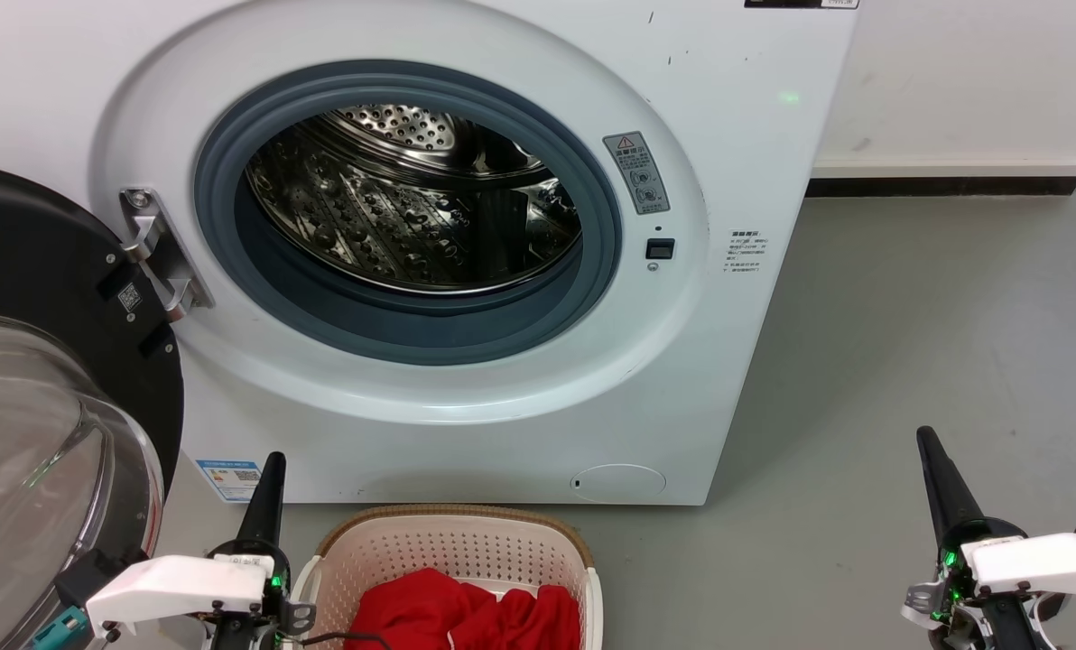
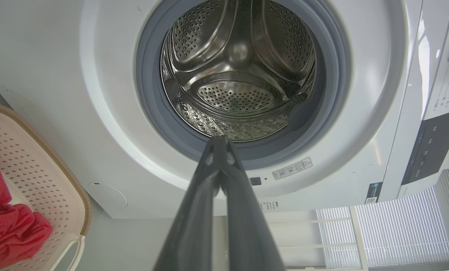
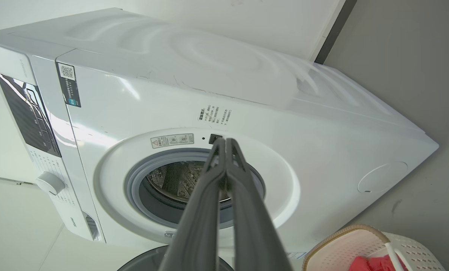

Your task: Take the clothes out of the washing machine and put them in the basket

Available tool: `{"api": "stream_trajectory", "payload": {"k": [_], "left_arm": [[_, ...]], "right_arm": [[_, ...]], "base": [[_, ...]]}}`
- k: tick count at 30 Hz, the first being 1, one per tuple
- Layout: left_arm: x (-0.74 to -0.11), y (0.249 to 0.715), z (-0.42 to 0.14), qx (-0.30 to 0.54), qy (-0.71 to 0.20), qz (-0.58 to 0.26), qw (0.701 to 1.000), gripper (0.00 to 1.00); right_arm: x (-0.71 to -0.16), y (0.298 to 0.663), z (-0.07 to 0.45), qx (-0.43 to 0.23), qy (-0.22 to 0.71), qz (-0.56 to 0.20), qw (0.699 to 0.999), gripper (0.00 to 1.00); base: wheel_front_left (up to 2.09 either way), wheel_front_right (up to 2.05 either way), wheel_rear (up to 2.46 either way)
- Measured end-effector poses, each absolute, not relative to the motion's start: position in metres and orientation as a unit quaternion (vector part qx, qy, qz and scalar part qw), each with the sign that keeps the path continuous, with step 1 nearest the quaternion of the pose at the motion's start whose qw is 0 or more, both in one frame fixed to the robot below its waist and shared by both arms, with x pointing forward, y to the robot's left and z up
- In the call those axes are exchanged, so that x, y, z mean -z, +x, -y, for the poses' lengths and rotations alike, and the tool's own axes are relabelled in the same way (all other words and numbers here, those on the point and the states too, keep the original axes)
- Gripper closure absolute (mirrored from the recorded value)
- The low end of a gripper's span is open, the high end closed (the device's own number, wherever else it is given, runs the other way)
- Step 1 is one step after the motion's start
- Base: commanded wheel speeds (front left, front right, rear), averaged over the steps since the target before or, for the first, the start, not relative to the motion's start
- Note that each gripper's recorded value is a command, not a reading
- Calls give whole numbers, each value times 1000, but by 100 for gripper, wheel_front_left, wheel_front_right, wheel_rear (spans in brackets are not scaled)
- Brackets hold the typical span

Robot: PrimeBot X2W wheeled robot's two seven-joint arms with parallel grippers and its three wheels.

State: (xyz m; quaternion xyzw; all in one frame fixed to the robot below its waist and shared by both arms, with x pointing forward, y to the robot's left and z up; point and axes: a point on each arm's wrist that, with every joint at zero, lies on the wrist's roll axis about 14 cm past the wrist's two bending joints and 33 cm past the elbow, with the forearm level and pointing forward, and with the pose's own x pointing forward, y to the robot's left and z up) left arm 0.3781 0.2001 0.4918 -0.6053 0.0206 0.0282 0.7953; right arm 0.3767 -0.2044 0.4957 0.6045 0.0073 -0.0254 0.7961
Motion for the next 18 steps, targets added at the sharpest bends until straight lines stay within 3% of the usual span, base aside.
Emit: {"api": "stream_trajectory", "payload": {"k": [18], "left_arm": [[-499, 384, -199, -14, -663, -11, 748, 100]], "right_arm": [[-500, 382, 202, 14, 664, -6, 748, 100]], "base": [[0, 0, 0]]}}
